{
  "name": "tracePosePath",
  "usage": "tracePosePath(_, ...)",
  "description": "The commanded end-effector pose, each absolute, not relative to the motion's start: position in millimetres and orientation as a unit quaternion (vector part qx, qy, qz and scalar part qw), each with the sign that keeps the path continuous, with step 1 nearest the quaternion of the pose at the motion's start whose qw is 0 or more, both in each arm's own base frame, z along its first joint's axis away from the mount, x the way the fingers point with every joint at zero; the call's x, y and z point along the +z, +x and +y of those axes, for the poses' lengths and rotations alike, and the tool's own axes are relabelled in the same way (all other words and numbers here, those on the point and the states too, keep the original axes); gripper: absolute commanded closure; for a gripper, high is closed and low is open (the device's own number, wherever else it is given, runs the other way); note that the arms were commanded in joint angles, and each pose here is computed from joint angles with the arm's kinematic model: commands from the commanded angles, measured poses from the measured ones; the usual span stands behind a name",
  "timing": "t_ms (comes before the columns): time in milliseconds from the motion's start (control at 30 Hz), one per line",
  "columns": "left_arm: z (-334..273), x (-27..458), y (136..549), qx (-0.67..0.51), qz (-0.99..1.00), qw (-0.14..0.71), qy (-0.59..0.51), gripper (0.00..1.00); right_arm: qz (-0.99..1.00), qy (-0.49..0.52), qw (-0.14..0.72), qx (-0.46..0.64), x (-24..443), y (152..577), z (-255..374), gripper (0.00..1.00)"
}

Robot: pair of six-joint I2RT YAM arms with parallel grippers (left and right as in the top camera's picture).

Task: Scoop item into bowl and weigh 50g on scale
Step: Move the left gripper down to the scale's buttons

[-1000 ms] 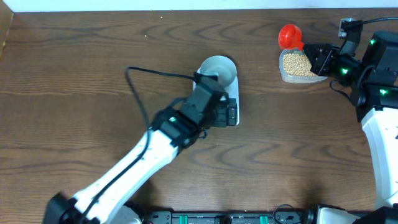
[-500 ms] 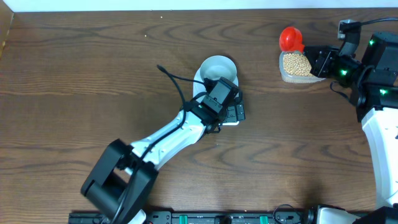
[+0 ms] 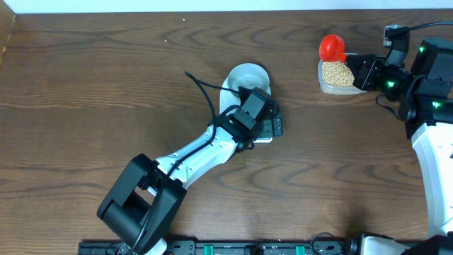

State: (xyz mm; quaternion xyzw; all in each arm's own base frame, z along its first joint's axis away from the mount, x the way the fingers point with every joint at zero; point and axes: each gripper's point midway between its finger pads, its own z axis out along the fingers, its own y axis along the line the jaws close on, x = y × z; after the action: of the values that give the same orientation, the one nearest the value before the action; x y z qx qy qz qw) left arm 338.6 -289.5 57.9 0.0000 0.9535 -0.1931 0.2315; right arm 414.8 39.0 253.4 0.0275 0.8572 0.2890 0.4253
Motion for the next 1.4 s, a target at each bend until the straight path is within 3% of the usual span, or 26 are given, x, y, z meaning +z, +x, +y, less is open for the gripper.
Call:
tracePosePath(0, -295, 54, 338, -0.182, 0.953, 0.239, 0.037, 0.04, 0.856, 0.021, 0.434, 0.280, 259, 417, 36, 0.99)
tracePosePath(1367, -300, 35, 331, -0.182, 0.958, 0.216, 0.046, 0.04, 0.861, 0.020, 0.428, 0.273, 254, 415, 35, 0.99)
